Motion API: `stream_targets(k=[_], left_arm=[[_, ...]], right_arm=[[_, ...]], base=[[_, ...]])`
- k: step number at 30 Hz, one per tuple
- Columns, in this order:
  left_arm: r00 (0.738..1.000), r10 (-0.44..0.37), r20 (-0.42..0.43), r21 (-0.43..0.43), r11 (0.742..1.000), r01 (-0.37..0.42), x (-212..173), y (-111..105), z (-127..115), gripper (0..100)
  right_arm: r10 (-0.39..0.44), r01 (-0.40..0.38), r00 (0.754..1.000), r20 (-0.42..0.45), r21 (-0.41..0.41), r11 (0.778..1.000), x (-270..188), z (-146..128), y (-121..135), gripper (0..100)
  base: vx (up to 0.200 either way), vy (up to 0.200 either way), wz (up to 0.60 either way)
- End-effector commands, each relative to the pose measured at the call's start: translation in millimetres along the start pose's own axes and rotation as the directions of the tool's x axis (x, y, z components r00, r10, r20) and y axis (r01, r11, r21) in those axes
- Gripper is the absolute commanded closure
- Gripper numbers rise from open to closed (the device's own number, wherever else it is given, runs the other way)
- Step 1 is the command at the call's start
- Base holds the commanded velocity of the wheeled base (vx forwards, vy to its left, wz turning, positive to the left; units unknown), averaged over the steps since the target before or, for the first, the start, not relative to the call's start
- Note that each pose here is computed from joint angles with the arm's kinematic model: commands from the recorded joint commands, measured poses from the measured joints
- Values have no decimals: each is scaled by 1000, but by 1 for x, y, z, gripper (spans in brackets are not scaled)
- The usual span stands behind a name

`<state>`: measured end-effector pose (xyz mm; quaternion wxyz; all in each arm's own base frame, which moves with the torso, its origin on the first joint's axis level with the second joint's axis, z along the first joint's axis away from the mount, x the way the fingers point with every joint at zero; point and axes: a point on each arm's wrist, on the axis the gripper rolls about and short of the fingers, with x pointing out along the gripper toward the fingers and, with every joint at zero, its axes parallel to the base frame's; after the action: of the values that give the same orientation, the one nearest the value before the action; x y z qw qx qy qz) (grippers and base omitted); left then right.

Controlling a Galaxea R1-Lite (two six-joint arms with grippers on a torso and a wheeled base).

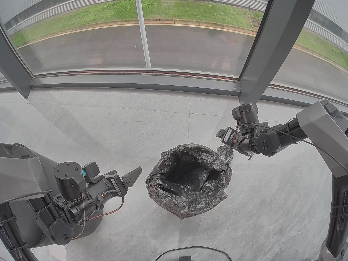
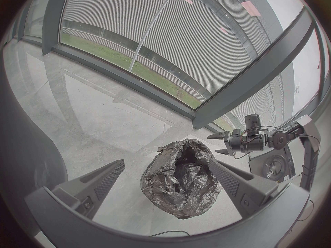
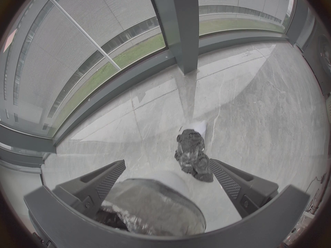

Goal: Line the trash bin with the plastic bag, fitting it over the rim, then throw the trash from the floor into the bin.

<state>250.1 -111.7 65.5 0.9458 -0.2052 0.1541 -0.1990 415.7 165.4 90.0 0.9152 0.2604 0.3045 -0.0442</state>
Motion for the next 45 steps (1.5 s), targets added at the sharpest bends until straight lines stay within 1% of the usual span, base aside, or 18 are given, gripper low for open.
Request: stream_targets(k=[1, 4, 10, 14, 17, 21, 33, 37, 45], left_arm=[[1000, 0, 0, -1, 1000, 0, 0, 0, 0, 0], [1000, 1, -1, -7, 1000, -1, 0, 1, 0, 0], [1000, 3, -5, -18, 1000, -3, 1, 1, -1, 0], [1000, 9, -14, -19, 1000, -10, 3, 3, -4, 0], [1000, 11, -17, -19, 1000, -11, 3, 3, -5, 0], [1000, 11, -18, -19, 1000, -12, 3, 3, -5, 0], [1000, 13, -22, -19, 1000, -14, 4, 4, -6, 0], [1000, 14, -24, -19, 1000, -15, 4, 4, -7, 0], [999, 17, -29, -19, 1000, -17, 5, 5, -8, 0]], right_arm=[[-25, 26, 1000, 13, -21, 999, 35, 1, -11, 0], [-31, 32, 999, 29, -35, 999, 50, 6, -15, 0], [-47, 49, 998, 32, -54, 997, 69, 7, -21, 0], [-59, 60, 998, 25, -54, 997, 72, 12, -20, 0], [-76, 76, 997, 13, -54, 996, 78, 11, -23, 0], [-76, 77, 997, 16, -53, 996, 84, 11, -24, 0], [-93, 93, 996, -7, -78, 993, 98, -2, -30, 0], [-99, 97, 995, -12, -101, 990, 105, -8, -32, 0], [-98, 96, 995, -18, -104, 990, 111, -13, -32, 0]], base=[[0, 0, 0], [0, 0, 0], [0, 0, 0], [0, 0, 0], [0, 0, 0], [0, 0, 0], [0, 0, 0], [0, 0, 0], [0, 0, 0]])
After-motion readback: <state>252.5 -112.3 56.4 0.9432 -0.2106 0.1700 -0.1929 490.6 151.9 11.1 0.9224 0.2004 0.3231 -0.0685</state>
